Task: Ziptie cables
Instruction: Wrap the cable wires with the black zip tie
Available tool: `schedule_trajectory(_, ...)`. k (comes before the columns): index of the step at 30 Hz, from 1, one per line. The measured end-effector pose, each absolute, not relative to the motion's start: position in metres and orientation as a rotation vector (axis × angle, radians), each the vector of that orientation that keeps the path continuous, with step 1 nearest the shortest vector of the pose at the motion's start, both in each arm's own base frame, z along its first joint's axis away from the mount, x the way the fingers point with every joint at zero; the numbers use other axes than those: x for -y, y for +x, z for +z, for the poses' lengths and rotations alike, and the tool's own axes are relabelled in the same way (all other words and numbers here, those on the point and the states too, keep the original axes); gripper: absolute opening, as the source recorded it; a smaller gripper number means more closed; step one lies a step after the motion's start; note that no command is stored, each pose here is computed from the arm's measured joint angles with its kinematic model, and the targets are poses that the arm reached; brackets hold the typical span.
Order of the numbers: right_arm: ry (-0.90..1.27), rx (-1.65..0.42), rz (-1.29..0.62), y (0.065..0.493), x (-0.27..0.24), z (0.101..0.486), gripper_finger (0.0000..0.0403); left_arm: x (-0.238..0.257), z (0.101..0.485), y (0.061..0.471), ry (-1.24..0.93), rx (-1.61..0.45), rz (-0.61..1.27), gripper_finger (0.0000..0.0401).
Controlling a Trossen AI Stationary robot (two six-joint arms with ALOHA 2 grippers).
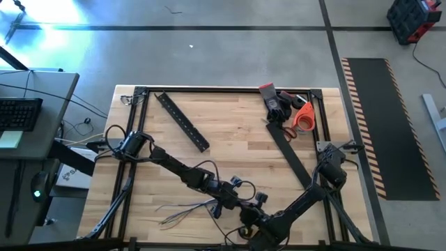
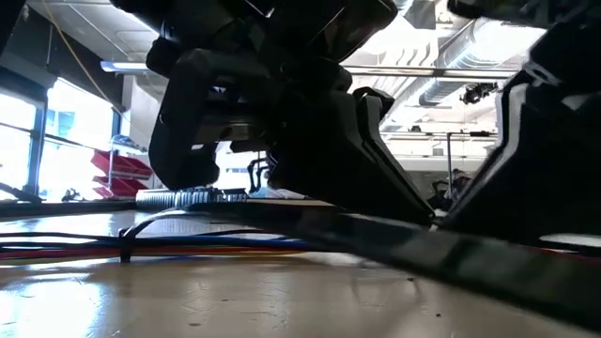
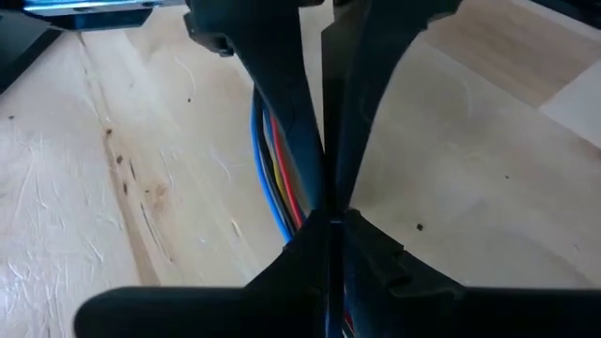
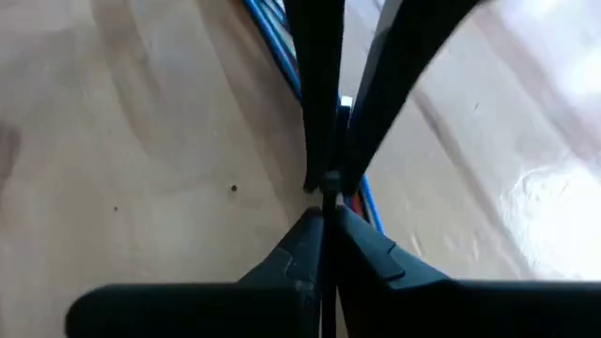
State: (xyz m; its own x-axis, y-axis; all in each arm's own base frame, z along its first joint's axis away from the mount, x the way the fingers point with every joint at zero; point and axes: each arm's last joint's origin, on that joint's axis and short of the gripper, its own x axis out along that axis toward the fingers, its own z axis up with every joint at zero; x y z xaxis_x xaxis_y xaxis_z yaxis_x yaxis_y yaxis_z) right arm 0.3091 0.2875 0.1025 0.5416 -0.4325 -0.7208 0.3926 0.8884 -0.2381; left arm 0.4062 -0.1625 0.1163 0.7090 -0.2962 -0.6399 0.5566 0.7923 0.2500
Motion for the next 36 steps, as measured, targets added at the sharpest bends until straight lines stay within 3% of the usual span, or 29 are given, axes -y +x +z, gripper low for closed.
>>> schedule_trajectory(13, 0.086, -0.96, -0.532, 0.258, -0.331, 0.128, 0.0001, 0.163, 0.117, 0.406, 0.453, -0.625, -0.496, 0.0001)
schedule_trajectory(20, 0.122, -1.124, -0.589, 0.225, -0.346, 0.142, 0.0002, 0.16, 0.111, 0.402, 0.47, -0.683, -0.477, 0.0002)
schedule_trajectory(36, 0.153, -1.067, -0.61, 0.247, -0.334, 0.138, 0.0, 0.164, 0.118, 0.405, 0.458, -0.623, -0.441, 0.0)
